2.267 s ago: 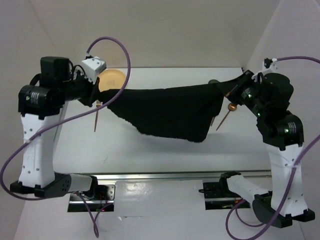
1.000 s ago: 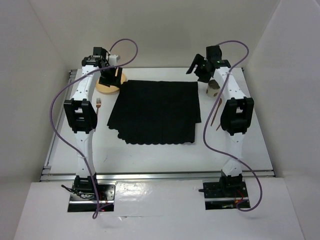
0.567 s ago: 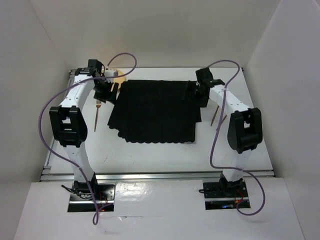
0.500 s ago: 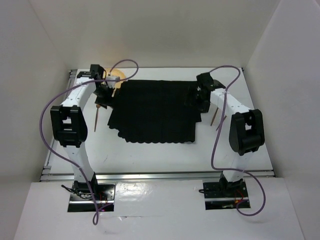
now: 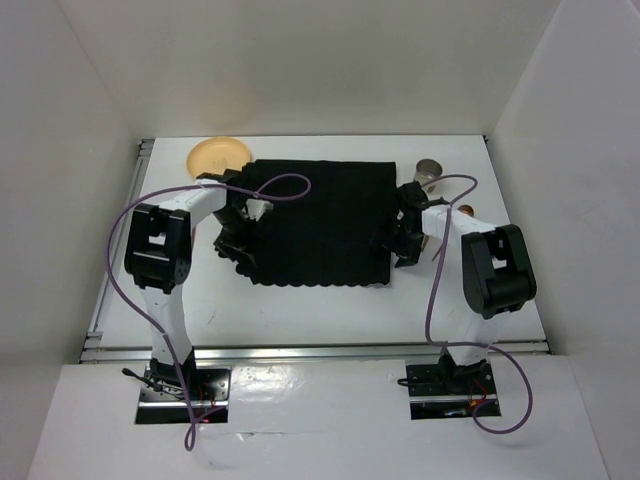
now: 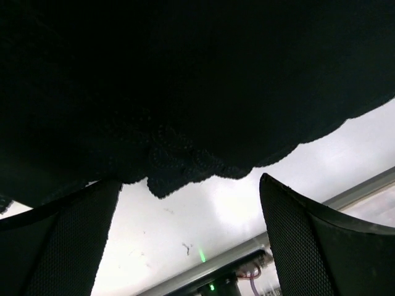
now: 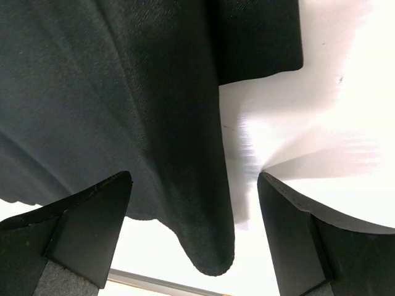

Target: Set the dinner table for one person

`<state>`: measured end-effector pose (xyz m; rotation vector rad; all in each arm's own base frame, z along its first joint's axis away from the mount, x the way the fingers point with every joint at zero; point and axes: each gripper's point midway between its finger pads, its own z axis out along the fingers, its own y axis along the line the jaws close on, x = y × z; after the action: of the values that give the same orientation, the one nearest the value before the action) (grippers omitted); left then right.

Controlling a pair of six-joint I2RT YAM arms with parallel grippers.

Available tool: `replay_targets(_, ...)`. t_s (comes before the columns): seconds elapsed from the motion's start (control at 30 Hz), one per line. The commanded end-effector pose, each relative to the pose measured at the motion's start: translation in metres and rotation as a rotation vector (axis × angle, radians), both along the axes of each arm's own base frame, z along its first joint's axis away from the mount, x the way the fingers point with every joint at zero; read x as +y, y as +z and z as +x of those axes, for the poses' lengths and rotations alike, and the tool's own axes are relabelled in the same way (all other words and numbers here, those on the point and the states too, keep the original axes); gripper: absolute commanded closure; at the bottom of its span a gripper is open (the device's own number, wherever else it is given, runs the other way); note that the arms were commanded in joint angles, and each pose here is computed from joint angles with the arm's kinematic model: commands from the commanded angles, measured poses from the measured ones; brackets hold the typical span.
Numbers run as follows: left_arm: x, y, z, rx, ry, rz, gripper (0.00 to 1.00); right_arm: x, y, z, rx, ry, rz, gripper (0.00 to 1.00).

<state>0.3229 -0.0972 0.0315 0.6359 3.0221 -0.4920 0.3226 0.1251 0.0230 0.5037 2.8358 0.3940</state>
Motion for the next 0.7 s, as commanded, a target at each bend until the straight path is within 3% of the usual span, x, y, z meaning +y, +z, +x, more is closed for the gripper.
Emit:
replay_targets(0.0,0.004,-0.018,-0.003,0.045,0.032,0.056,0.01,0.004,0.002,0.001,-0.049,-0.005,0.039,0.10)
replay_targets(0.13,0.011,-0.029,-0.019,0.093,0.010,0.122,0.02,0.002,0.005,-0.001,-0.064,-0.017,0.037,0.11)
replay_targets(0.27,-0.010,-0.034,-0.028,0.120,-0.049,0.070,0.13,0.006,0.001,-0.006,-0.064,0.014,0.058,0.22)
replay_targets(0.3,-0.020,-0.038,-0.027,0.132,-0.073,0.046,0.19,0.007,0.002,-0.006,-0.063,0.017,0.067,0.30)
replay_targets(0.33,-0.020,-0.043,-0.026,0.141,-0.073,0.048,0.45,0.006,-0.002,-0.010,-0.052,0.017,0.065,0.36)
replay_targets(0.4,-0.022,-0.048,-0.026,0.166,-0.072,0.041,0.69,0.008,0.000,-0.011,-0.068,0.009,0.081,0.47)
replay_targets(0.43,-0.021,-0.057,-0.029,0.195,-0.072,0.047,0.80,0.010,-0.001,-0.013,-0.062,0.003,0.097,0.58)
replay_targets(0.47,-0.019,-0.057,-0.029,0.192,-0.073,0.060,1.00,0.011,0.001,-0.016,-0.063,0.006,0.106,0.63)
replay_targets(0.6,-0.010,-0.058,-0.023,0.159,-0.052,0.072,1.00,0.012,0.006,-0.014,-0.083,-0.001,0.114,0.99)
replay_targets(0.67,-0.008,-0.046,-0.014,0.107,-0.040,0.061,1.00,0.014,0.011,-0.017,-0.083,0.006,0.132,1.00)
